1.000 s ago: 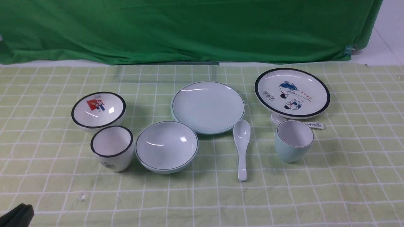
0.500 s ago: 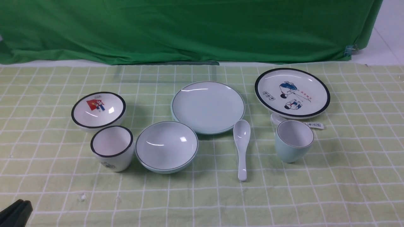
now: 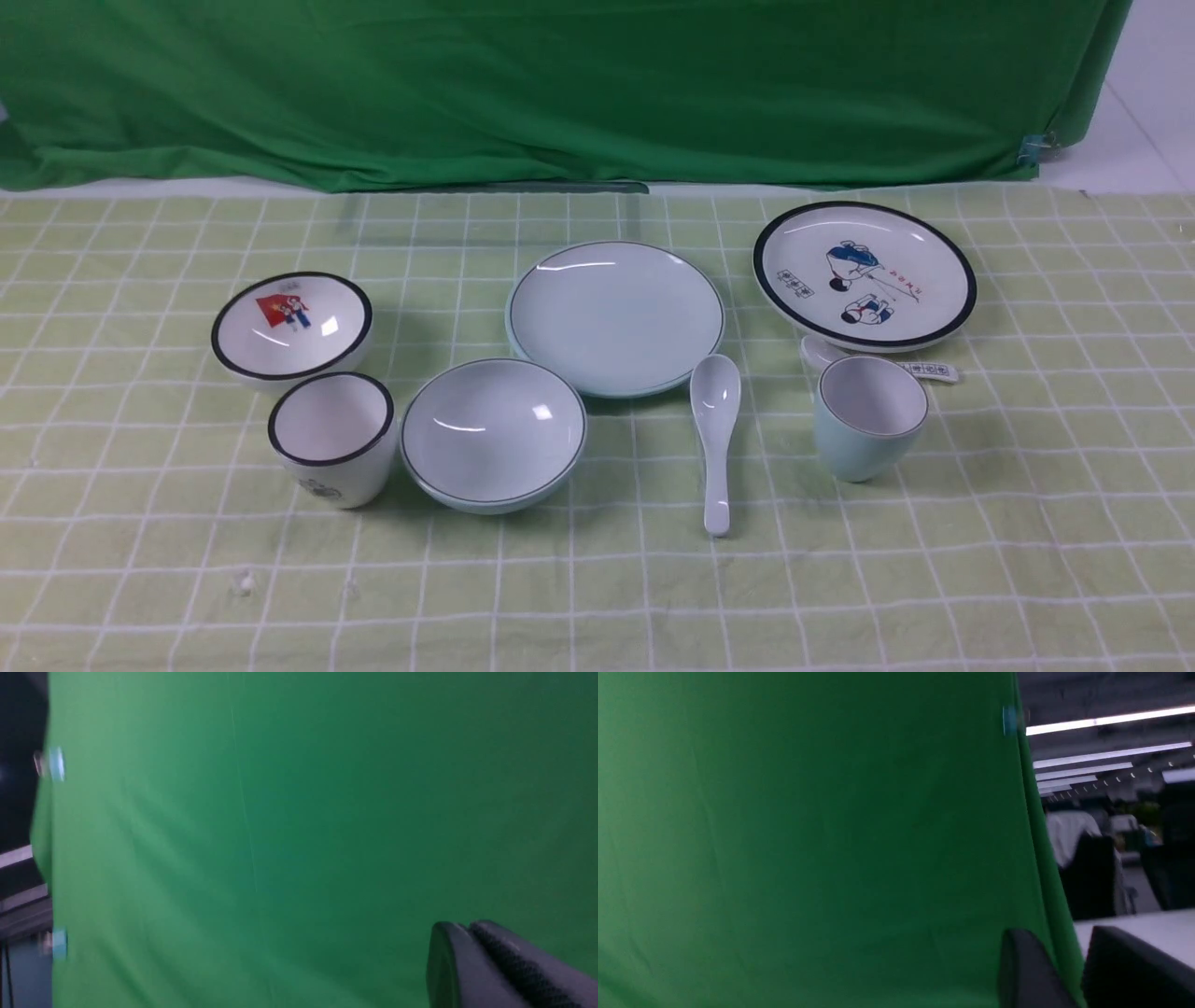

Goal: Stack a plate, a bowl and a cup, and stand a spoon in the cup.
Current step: Use the left arm to grab a blue rice bowl

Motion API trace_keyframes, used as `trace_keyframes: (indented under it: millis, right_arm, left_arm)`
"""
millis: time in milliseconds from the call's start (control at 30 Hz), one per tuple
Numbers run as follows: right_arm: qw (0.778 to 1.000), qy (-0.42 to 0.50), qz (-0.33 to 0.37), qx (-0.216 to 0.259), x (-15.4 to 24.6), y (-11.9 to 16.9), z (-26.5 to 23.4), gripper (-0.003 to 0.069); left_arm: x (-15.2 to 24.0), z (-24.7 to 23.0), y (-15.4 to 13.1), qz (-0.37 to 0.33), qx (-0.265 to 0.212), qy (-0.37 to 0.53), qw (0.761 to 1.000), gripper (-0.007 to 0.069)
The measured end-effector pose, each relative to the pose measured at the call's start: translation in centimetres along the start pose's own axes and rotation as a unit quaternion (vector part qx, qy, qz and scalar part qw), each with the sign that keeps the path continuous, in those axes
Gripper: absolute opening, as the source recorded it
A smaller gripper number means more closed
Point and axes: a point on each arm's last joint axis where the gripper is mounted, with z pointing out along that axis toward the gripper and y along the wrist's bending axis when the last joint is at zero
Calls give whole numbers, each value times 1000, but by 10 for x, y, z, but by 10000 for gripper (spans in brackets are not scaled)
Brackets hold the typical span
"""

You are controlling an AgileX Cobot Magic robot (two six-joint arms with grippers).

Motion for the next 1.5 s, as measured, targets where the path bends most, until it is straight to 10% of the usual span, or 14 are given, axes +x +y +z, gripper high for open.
trace_keyframes:
  millis: [400, 567, 767, 900, 1133, 1367, 1500]
  right_arm:
    - [994, -71, 86, -20, -21, 5, 3, 202]
    - [997, -68, -41, -14, -73, 20, 42, 25]
    - [976, 52, -214, -6, -76, 24, 96, 13]
    - [950, 226, -217, -10, -32, 16, 120, 15]
    - [853, 505, -132, -16, 41, 12, 113, 15]
    - [815, 548, -146, -116, 67, 41, 110, 15]
    - [805, 535, -164, -196, 72, 66, 107, 15]
  left_arm:
    - [-45, 10, 4, -157, 6, -116, 981, -29]
    - [-105, 70, 8, -126, 2, -13, 992, -29]
    - [-97, 145, 6, -99, 3, 110, 989, -29]
    - [-43, 183, -4, -98, 13, 316, 943, -29]
    - [42, 199, -37, -70, 97, 626, 771, -29]
    - [91, 242, -77, -33, 166, 665, 727, 39]
    - [135, 264, -106, 51, 219, 695, 683, 211]
